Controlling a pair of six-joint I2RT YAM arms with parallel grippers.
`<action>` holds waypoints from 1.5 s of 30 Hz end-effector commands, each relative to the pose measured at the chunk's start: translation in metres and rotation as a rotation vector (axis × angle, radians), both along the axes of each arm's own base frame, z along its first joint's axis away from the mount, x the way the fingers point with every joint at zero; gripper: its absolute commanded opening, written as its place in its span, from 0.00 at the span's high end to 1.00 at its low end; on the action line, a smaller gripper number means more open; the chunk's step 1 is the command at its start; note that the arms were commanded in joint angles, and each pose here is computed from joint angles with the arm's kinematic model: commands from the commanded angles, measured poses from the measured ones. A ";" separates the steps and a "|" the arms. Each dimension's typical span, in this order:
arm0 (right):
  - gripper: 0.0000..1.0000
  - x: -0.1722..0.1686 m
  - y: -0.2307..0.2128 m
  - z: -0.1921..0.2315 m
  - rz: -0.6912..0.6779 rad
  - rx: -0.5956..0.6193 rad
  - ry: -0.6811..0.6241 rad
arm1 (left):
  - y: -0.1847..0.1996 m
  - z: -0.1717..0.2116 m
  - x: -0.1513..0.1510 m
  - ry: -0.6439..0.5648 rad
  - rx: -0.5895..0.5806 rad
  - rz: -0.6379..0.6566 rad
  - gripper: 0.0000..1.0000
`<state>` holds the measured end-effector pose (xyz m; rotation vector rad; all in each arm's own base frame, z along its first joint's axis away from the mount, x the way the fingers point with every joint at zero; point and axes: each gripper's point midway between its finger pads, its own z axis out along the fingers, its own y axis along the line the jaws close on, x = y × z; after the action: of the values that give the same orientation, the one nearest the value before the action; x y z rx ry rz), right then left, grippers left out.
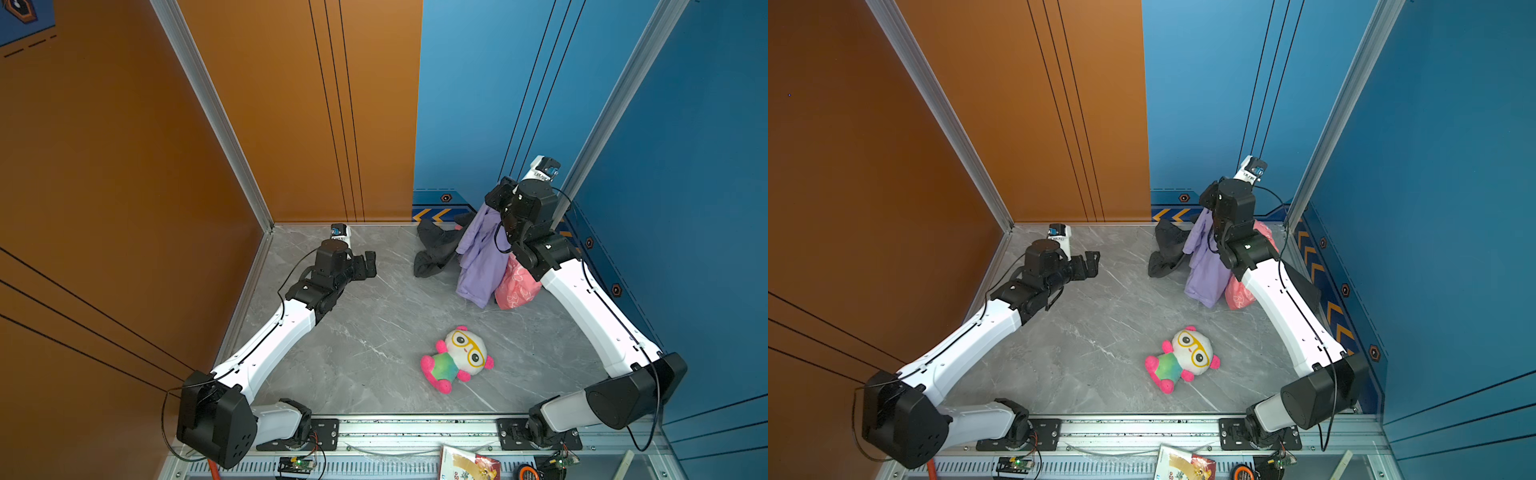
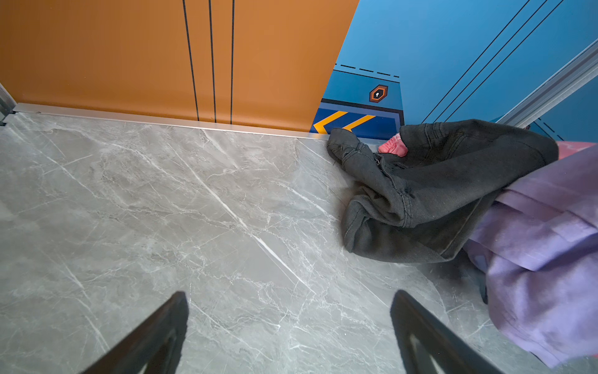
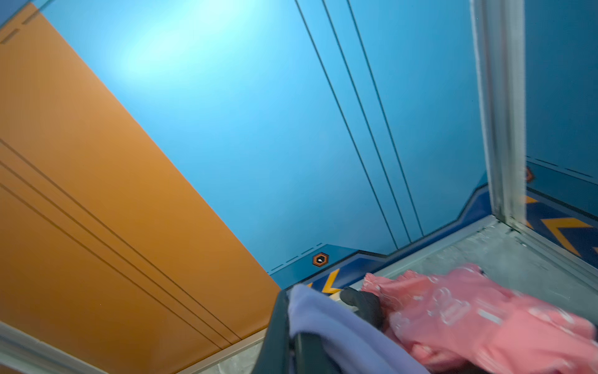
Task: Pick out a specific cloth from the pile
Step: 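Lift the lavender shirt out of the pile with the right gripper, then lower the shirt while the left gripper reaches over and grasps it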
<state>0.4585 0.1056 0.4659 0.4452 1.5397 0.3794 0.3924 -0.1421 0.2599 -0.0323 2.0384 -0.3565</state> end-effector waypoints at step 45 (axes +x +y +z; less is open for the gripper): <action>0.06 0.012 -0.003 -0.118 0.287 -0.180 0.455 | -0.160 -0.127 0.058 0.576 -0.058 -0.061 0.39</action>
<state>0.4798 0.1146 0.3447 0.1353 2.0745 0.3770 0.4540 -0.3116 0.1444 0.0150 2.5109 -0.5094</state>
